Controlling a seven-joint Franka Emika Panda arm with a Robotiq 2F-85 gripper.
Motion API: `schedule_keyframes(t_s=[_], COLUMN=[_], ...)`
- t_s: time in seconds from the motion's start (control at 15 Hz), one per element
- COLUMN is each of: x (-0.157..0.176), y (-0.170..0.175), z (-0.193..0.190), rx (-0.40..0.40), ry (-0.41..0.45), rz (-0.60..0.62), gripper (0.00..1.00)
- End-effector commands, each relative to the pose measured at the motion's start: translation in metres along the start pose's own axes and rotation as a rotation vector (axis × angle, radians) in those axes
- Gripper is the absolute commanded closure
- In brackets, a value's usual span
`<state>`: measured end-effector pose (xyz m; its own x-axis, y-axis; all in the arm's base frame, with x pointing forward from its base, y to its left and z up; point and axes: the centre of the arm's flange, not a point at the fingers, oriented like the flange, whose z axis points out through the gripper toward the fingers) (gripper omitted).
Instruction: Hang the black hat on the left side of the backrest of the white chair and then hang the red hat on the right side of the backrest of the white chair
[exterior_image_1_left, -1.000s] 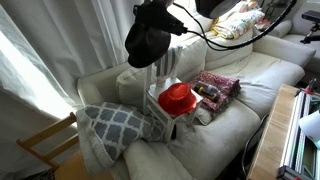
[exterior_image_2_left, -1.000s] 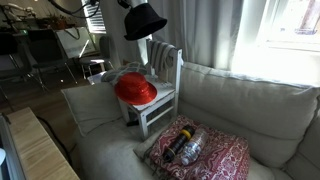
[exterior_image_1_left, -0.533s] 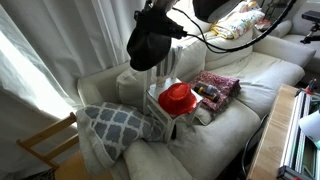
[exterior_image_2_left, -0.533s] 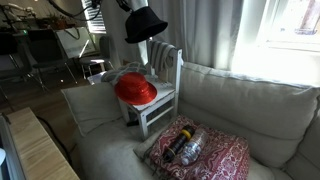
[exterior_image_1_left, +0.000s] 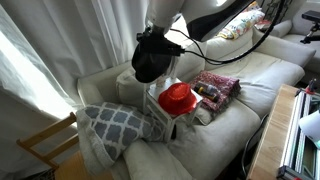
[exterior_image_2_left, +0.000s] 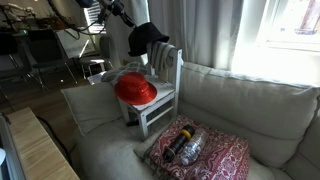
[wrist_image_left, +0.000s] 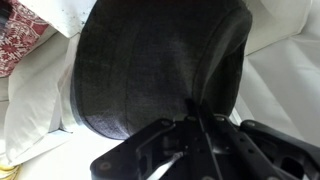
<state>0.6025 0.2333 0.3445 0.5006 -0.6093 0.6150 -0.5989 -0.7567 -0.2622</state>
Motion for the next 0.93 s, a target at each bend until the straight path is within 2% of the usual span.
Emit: schedule_keyframes(t_s=[0.0,0.13,0.2,0.27,0.53,0.87], x=[-0.012,-0.020,-0.023,-0.024,-0.020,0.003], y=[-0.001,0.004,0.006,0.008,0.016,0.039], z=[0.025,0.034,0.038,0.041,0.041,0.021], rx=[-0.031,-0.067,-0.080,-0.091,-0.145,-0.242], ry=[-0.019,-0.035,-0.041,-0.043,-0.079,-0.137], rz=[0.005,-0.003,-0.004,0.003,0.039,0.036], gripper=[0.97,0.95,0.84,0.67,0.39,0.02])
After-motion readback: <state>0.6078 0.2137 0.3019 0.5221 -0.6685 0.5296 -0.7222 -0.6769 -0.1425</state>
